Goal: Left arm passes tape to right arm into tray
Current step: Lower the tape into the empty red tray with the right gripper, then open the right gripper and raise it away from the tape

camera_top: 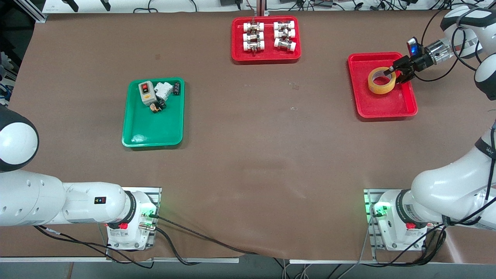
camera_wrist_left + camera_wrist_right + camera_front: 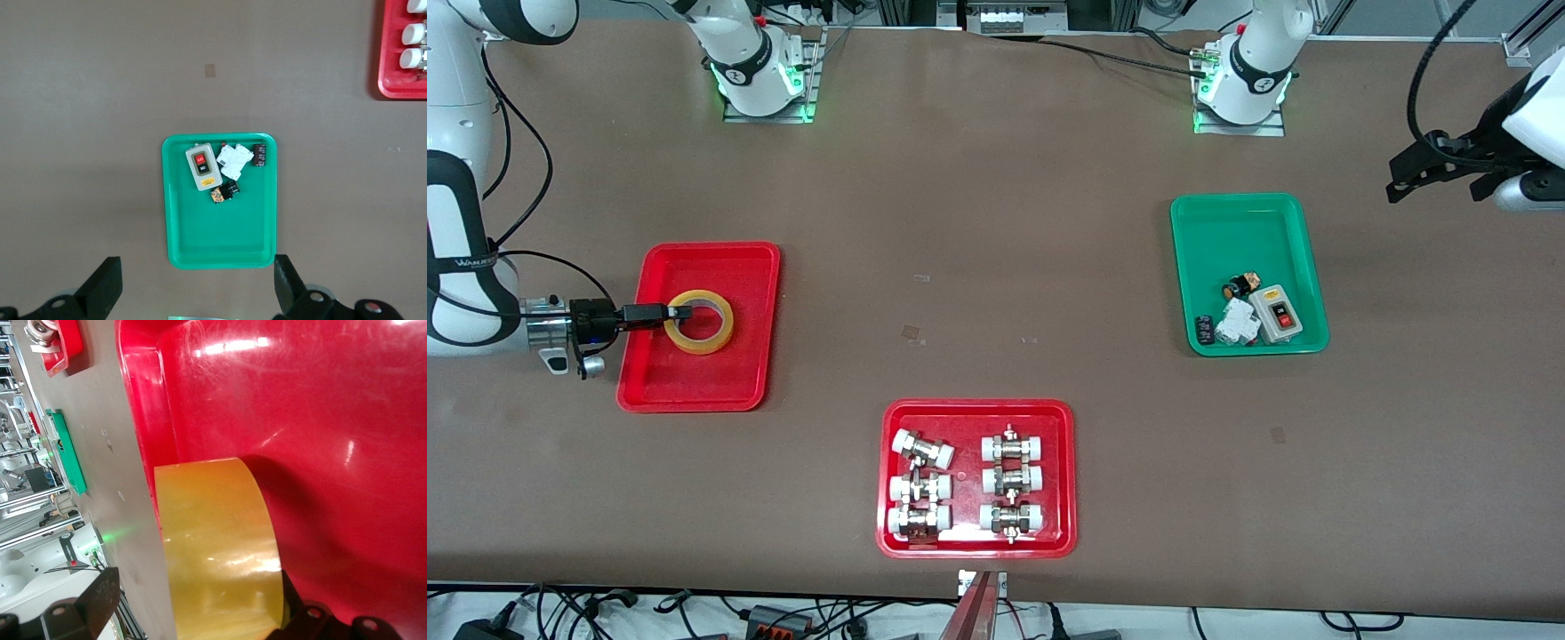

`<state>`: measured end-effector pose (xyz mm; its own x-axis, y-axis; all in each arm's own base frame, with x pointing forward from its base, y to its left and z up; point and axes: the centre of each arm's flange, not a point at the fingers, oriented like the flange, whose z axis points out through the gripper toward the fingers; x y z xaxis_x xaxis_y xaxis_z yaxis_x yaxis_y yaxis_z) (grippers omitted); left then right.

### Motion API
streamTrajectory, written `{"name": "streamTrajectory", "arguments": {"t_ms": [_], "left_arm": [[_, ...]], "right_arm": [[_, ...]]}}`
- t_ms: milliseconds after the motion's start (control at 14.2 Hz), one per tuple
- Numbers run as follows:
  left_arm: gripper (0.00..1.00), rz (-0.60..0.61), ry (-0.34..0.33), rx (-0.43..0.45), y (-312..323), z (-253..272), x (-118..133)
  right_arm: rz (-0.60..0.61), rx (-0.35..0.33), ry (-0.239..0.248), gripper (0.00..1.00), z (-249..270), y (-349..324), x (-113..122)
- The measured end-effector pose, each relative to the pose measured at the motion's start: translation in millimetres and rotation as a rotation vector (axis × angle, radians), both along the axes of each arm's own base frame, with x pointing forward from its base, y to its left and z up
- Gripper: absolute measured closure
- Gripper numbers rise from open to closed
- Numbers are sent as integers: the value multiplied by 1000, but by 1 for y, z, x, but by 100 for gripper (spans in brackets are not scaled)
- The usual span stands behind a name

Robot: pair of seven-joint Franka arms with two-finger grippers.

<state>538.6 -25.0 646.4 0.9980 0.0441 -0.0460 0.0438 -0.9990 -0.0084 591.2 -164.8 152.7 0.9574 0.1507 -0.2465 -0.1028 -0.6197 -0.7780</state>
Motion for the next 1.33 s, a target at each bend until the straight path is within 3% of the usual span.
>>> {"name": "streamTrajectory", "arguments": {"t_ms": [281, 421, 561, 772, 1053, 1333], "left_arm": [[0, 7, 4, 0, 3, -1, 0], [0, 8, 6, 0, 3, -1, 0], [0, 12, 7, 0, 6, -1, 0], [0, 27, 11, 0, 13, -2, 0], [0, 38, 14, 0, 20, -3, 0], [0, 38, 15, 0, 20, -3, 0]], "right_arm": [[104, -116, -20, 0, -3, 9, 7], [186, -214, -47, 0, 7, 17, 16], [222, -328, -42, 0, 33, 23, 27], [208, -524, -41, 0, 106, 36, 43], [91, -762, -79, 0, 233, 74, 50], [17, -851, -90, 0, 346, 94, 35]]}}
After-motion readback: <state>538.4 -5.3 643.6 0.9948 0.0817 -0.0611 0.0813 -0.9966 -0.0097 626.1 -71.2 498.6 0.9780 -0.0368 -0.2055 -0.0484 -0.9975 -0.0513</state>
